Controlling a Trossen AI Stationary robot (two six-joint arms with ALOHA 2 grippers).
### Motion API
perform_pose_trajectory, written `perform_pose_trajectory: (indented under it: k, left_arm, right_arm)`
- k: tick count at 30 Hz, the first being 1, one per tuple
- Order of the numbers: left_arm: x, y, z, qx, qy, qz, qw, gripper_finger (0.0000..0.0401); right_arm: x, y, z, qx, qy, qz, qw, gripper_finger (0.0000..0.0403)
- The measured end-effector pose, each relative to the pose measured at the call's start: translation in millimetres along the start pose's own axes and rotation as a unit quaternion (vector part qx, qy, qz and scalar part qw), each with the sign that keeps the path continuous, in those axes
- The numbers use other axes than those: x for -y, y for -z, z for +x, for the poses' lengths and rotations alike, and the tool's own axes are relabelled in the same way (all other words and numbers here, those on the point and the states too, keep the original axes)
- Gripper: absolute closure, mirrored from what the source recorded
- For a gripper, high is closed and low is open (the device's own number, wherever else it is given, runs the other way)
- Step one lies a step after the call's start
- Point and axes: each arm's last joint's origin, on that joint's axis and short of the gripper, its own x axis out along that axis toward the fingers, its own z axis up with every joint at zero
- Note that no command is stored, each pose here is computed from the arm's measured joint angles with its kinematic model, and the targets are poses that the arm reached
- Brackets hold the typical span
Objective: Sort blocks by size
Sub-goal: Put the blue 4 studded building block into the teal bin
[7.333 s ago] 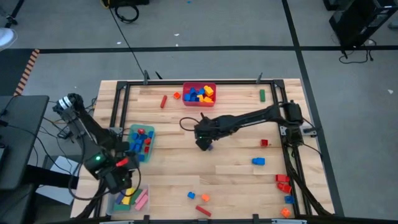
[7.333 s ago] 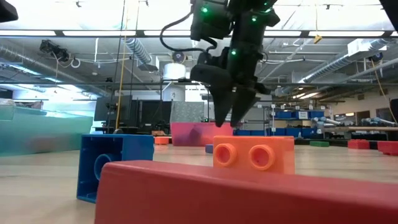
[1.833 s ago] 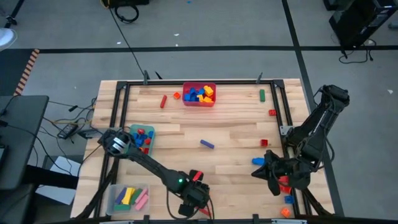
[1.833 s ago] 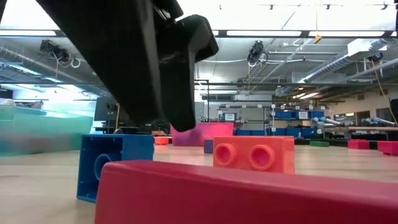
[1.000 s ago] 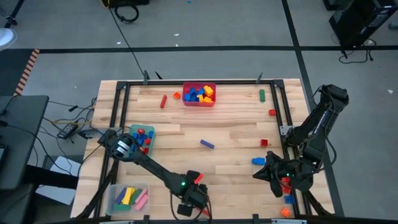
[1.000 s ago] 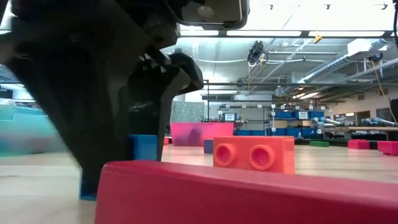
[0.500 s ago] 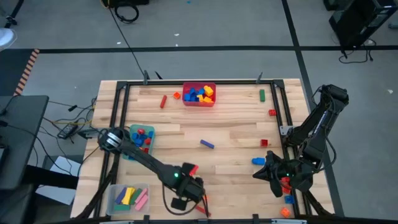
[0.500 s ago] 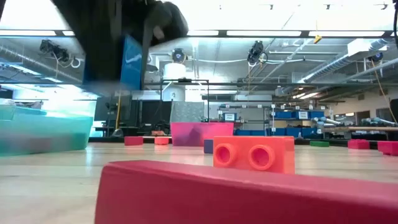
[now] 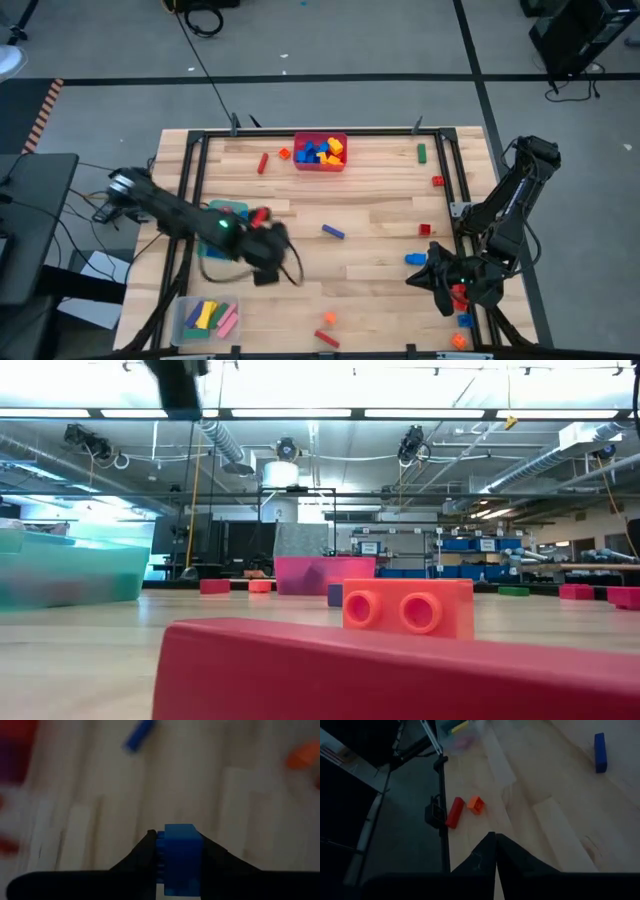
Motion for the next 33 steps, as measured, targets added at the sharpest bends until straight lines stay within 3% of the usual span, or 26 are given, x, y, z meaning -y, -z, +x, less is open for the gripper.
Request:
perform_pose_trajectory:
  k: [3,6,11,15,20,28,33]
  left_arm:
    - [-29,30,-8,0.013,-0.022,-0.106,0.994,0.0311]
    - [-54,60,-13,0.032,-0.044,-0.23,0.972,0.0311]
    - [-85,110,-4,0.019,-0.066,-0.421,0.904,0.0311]
    - [-97,143,15,-0.035,-0.076,-0.521,0.85,0.0299]
    - [-101,163,31,-0.084,-0.081,-0.571,0.813,0.0282]
    - [-101,161,31,-0.076,-0.078,-0.574,0.811,0.0277]
    - [-100,161,31,-0.074,-0.075,-0.576,0.811,0.0275]
  right_arm:
    - [0,0,0,0.006,0.001,0.001,1.0,0.0385]
    - [0,0,0,0.006,0.001,0.001,1.0,0.0387]
    - [0,-2,0,0.02,0.007,0.005,1.0,0.0376]
    - [1,-4,2,0.032,0.014,0.009,0.999,0.0375]
    - [4,-8,5,0.04,0.025,0.026,0.999,0.0384]
    - [14,-24,12,0.064,0.056,0.073,0.994,0.0373]
    - [23,-38,15,0.081,0.081,0.06,0.992,0.035]
